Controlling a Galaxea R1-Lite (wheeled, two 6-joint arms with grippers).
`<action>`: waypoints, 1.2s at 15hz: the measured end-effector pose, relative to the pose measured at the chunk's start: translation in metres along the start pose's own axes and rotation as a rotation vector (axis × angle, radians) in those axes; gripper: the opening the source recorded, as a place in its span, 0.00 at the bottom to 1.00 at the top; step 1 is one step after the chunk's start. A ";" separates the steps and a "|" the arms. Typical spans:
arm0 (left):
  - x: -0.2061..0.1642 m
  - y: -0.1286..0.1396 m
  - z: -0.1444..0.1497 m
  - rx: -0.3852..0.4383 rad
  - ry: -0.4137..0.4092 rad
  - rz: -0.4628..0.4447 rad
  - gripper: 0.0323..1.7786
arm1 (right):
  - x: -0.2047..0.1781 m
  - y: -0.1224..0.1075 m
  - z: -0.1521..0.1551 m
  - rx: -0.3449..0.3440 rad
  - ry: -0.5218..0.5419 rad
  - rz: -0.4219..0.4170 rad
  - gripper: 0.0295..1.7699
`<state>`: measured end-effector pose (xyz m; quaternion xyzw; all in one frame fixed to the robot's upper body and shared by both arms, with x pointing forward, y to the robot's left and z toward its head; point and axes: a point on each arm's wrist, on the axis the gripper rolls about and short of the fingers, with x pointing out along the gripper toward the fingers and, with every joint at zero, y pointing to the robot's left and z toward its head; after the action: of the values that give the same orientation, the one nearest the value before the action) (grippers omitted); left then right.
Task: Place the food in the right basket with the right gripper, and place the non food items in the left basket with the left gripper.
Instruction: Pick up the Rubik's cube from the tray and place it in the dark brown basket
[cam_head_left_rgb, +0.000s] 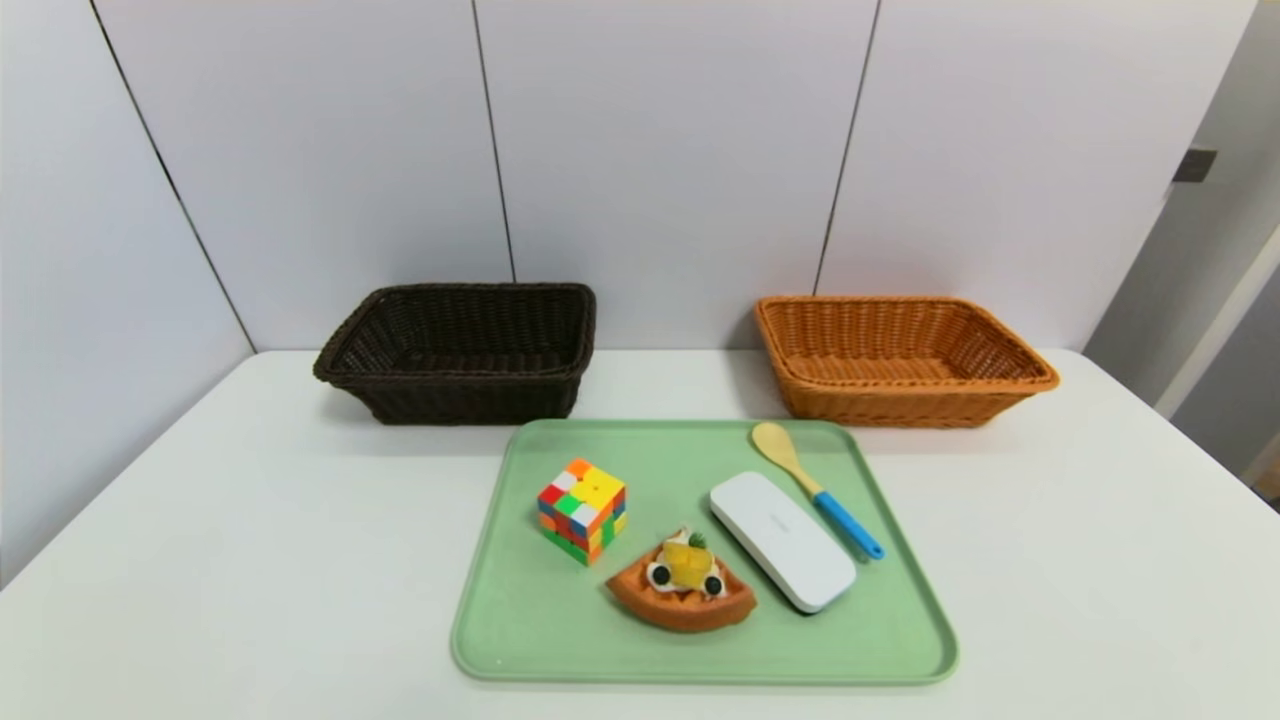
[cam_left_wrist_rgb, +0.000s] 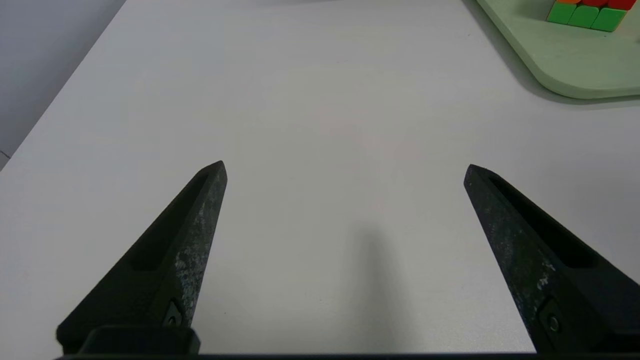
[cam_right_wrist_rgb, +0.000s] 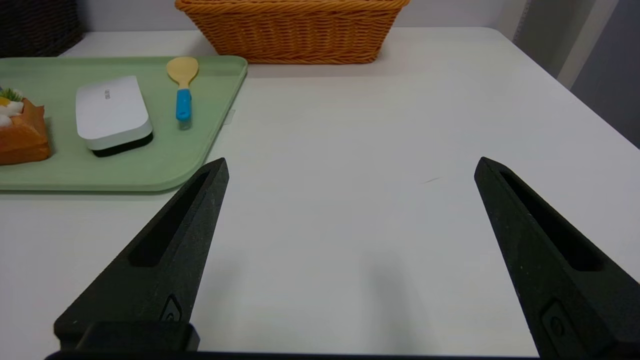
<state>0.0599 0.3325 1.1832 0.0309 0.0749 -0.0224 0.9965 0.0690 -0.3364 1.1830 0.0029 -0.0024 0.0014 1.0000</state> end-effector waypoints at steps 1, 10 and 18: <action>0.000 0.000 0.000 0.000 0.000 0.000 0.95 | 0.000 0.000 0.000 0.000 0.000 0.000 0.96; 0.000 0.000 0.000 -0.001 0.000 0.000 0.95 | 0.000 0.000 0.000 -0.021 0.001 0.013 0.96; -0.006 0.000 0.009 0.006 -0.006 -0.002 0.95 | -0.003 0.000 0.010 0.005 -0.022 0.007 0.96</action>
<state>0.0550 0.3325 1.1930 0.0336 0.0717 -0.0237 0.9966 0.0655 -0.3363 1.1932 0.0054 -0.0136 0.0046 0.9999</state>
